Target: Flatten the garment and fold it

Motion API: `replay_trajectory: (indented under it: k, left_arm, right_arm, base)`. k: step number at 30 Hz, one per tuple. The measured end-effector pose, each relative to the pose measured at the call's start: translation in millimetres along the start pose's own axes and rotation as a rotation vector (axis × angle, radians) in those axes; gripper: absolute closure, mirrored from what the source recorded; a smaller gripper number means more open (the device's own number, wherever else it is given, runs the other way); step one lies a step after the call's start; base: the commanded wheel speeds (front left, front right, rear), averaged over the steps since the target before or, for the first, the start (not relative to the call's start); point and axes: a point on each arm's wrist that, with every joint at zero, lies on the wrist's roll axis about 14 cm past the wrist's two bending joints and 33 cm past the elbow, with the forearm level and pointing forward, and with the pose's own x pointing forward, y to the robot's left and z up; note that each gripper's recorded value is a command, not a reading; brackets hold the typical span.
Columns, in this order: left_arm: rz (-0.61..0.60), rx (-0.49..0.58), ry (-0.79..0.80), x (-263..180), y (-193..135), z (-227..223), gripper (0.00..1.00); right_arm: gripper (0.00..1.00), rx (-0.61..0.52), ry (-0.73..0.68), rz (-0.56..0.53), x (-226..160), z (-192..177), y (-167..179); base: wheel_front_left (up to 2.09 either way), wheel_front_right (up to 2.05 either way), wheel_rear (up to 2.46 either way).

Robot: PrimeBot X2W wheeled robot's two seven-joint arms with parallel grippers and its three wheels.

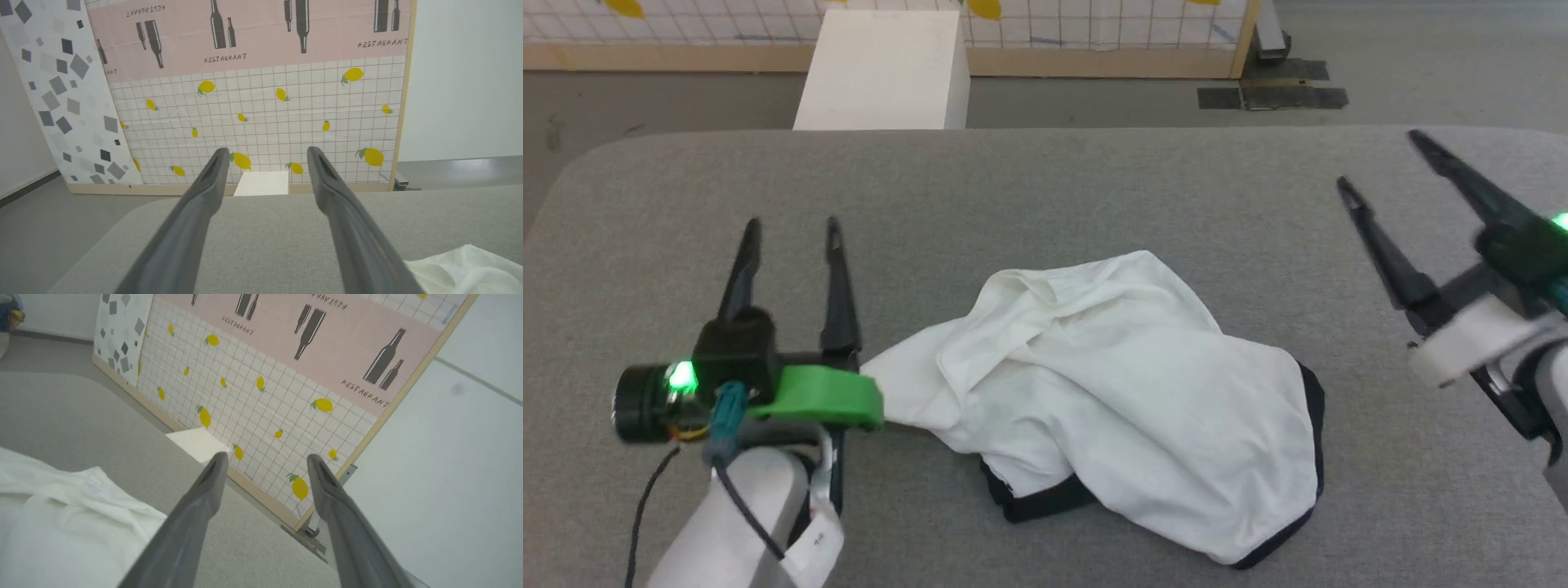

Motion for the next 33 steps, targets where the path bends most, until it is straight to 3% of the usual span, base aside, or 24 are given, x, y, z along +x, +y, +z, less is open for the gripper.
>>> replay_trajectory:
  k: [9,13,20,24,30,31,33]
  left_arm:
    - [0.167,0.017,0.063,-19.8,36.9,-26.9,0.00]
    - [0.182,0.000,0.091,-20.1,37.6,-39.6,0.00]
    - [0.203,0.004,0.122,-12.3,42.6,-58.0,0.00]
    - [0.220,0.024,0.148,-8.8,50.9,-70.6,0.00]
    - [0.252,0.045,0.196,-12.1,64.8,-88.7,0.00]
    - [0.258,0.050,0.203,-12.9,67.7,-90.9,0.00]
    - [0.260,0.054,0.204,-12.4,69.4,-92.1,0.00]
  right_arm:
    - [0.00,0.055,0.630,0.366,38.1,-81.9,69.0]
    - [0.00,0.055,0.810,0.448,50.6,-106.8,81.4]
    - [0.00,0.041,0.950,0.567,72.5,-152.0,118.3]
    - [0.00,0.036,1.041,0.665,59.7,-189.8,151.6]
    - [0.00,0.068,1.032,0.705,72.2,-204.9,167.5]
    - [0.98,0.073,1.017,0.707,75.3,-203.8,168.2]
    - [1.00,0.082,0.972,0.703,80.5,-199.7,168.3]
  base:
    - [0.00,0.00,0.00]
    - [0.00,0.00,0.00]
    - [0.00,0.00,0.00]
    - [0.00,0.00,0.00]
    - [0.00,0.00,0.00]
    - [0.00,0.00,0.00]
    - [0.00,0.00,0.00]
